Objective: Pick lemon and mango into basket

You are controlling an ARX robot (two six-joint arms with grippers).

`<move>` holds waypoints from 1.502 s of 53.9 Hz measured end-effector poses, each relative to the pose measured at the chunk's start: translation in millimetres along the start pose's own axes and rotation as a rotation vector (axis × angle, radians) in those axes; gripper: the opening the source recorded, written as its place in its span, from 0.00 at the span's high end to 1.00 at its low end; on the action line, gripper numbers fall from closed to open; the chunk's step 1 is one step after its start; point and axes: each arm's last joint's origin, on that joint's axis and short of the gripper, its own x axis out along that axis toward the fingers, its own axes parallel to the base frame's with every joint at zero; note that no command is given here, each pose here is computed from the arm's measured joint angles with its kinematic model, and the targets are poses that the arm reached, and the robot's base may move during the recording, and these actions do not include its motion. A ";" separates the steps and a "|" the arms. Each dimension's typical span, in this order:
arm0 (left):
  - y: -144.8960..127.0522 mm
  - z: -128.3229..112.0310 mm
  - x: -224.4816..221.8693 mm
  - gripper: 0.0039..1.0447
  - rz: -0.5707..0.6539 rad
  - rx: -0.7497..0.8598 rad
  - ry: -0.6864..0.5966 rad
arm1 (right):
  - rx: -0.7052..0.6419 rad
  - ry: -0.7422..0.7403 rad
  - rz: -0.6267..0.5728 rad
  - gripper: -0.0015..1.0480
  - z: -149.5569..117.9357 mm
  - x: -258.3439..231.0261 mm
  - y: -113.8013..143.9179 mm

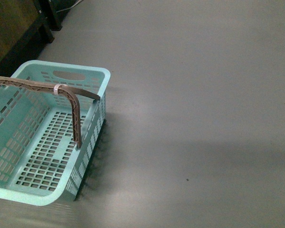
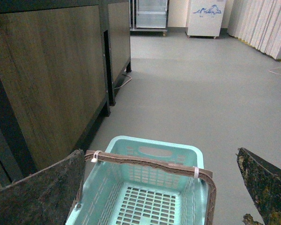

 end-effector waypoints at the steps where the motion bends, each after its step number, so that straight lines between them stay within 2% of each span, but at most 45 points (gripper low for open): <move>1: 0.0 0.0 0.0 0.06 0.000 0.000 0.000 | 0.000 0.000 0.000 0.08 0.0 0.0 0.0; 26: -0.2 -0.9 0.3 0.06 -0.009 -0.012 0.022 | 0.000 0.000 0.000 0.08 0.0 0.0 0.0; 28: -0.5 -0.3 0.3 0.06 -0.046 -0.107 0.176 | 0.000 0.000 0.000 0.08 0.0 0.0 0.0; 29: 0.0 1.9 1.0 0.06 -0.051 -0.200 0.317 | 0.000 0.000 0.000 0.08 0.0 0.0 0.0; 32: 1.9 4.7 3.6 0.06 -0.023 -0.372 0.514 | 0.000 0.000 0.002 0.08 0.0 0.0 0.0; 34: 4.7 6.4 6.9 0.06 0.025 -0.497 0.595 | 0.000 0.000 0.000 0.08 0.0 0.0 0.0; 41: 18.4 14.7 26.5 0.06 0.138 -0.772 0.622 | 0.000 0.000 0.000 0.08 0.0 0.0 0.0; 47: 32.2 14.3 49.2 0.06 0.254 -0.891 0.604 | 0.000 0.000 0.000 0.08 0.0 0.0 0.0; 52: 40.7 0.2 89.6 0.06 0.351 -0.967 0.604 | 0.000 0.000 0.000 0.08 0.0 0.0 0.0; 58: 35.5 -20.0 137.5 0.06 0.370 -0.976 0.619 | 0.000 0.000 0.000 0.08 0.0 0.0 0.0; 76: 10.9 -84.7 223.4 0.06 0.453 -0.982 0.730 | 0.000 0.000 0.000 0.08 0.0 0.0 0.0; 81: 3.2 -95.8 247.4 0.06 0.468 -1.001 0.728 | 0.000 0.000 0.000 0.08 0.0 0.0 0.0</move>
